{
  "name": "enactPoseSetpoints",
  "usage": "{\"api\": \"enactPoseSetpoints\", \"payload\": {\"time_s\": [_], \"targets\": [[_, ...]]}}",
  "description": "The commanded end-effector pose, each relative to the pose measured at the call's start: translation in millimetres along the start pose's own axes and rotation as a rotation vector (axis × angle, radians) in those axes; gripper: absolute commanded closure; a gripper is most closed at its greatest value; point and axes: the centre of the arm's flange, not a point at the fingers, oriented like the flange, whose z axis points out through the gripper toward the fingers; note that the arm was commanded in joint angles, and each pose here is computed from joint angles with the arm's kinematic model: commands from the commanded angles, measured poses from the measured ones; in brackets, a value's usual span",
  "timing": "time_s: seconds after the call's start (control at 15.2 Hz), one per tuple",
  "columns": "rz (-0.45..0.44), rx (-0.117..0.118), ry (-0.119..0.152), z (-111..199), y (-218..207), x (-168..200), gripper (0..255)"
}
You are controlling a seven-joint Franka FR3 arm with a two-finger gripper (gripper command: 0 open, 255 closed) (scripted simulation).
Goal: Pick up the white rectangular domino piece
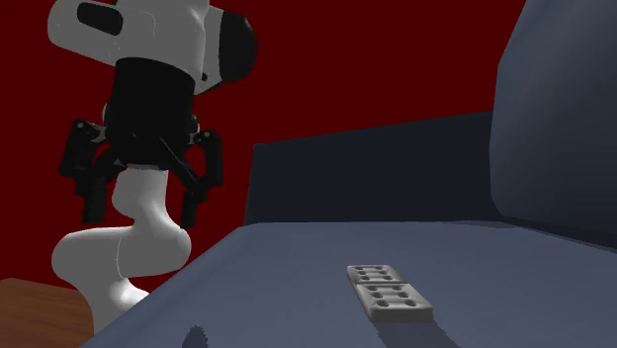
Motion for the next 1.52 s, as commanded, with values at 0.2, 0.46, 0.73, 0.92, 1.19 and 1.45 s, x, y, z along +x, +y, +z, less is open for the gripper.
{"api": "enactPoseSetpoints", "payload": {"time_s": [0.2, 0.46, 0.73, 0.92, 1.19, 1.45], "targets": [[0.012, 0.015, -0.019, 2, -63, 12, 0], [0.02, 0.027, -0.033, 3, -113, 21, 0], [0.028, 0.038, -0.048, 4, -164, 31, 0], [0.035, 0.047, -0.059, 4, -202, 39, 0], [0.04, 0.054, -0.068, 9, -234, 45, 0], [0.04, 0.054, -0.068, 30, -235, 44, 0]]}}
